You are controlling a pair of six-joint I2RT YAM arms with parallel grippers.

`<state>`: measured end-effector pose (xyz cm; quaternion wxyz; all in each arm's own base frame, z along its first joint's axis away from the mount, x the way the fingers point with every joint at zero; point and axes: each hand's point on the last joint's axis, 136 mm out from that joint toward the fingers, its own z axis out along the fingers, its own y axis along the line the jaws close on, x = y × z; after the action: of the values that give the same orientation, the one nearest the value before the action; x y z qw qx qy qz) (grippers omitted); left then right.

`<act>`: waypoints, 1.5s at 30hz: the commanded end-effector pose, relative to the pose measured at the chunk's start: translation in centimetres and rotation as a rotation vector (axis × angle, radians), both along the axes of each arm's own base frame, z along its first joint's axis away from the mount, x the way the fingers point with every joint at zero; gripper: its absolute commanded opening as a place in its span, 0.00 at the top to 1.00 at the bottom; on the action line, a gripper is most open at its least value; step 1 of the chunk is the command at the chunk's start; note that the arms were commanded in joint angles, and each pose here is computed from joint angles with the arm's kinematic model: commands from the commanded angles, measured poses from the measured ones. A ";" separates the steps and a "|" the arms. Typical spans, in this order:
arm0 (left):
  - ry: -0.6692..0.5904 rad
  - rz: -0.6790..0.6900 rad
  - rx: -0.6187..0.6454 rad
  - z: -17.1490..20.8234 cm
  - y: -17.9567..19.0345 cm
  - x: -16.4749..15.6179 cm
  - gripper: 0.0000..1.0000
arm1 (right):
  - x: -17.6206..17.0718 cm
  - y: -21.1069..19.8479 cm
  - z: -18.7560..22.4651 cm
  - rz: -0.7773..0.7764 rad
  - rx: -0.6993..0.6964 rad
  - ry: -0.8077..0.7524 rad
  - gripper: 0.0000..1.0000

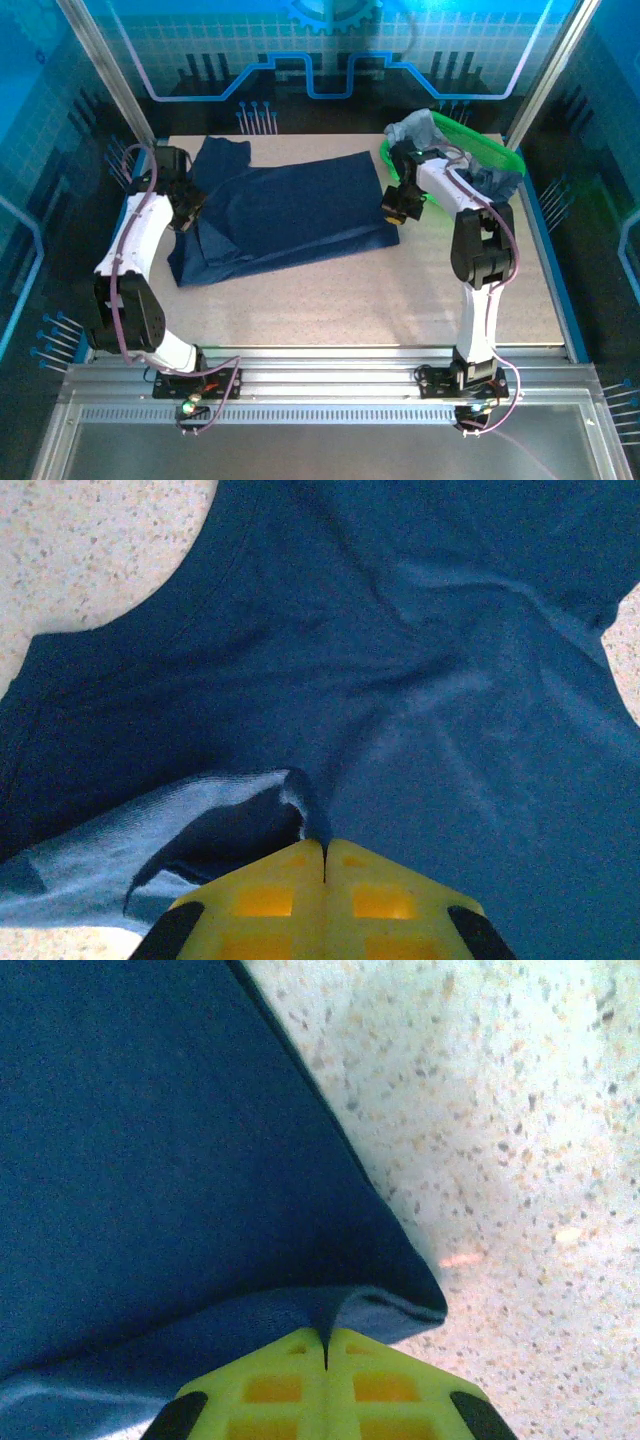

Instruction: Fold and stack the t-shirts

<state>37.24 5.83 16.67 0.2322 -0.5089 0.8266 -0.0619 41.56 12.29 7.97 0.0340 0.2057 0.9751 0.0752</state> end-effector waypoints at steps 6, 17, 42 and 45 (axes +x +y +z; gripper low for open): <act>-0.058 -0.104 0.022 0.6 1.2 3.6 1.00 | 2.1 -0.4 -0.3 -0.022 -0.031 0.016 1.00; 0.006 -0.142 0.043 -1.3 2.5 4.7 1.00 | 3.3 -0.4 -0.8 -0.026 -0.038 0.005 1.00; 0.005 -0.081 0.075 -1.8 5.9 6.0 1.00 | 4.9 -0.3 -1.6 -0.037 -0.053 0.005 1.00; -0.002 -0.077 0.077 -1.5 6.1 6.1 1.00 | 4.9 -0.6 -2.9 -0.037 -0.073 0.032 1.00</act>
<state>43.11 11.05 14.65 0.2383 -0.4616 0.8532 -0.0470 46.43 12.85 6.03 0.0396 0.2109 0.9750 0.0574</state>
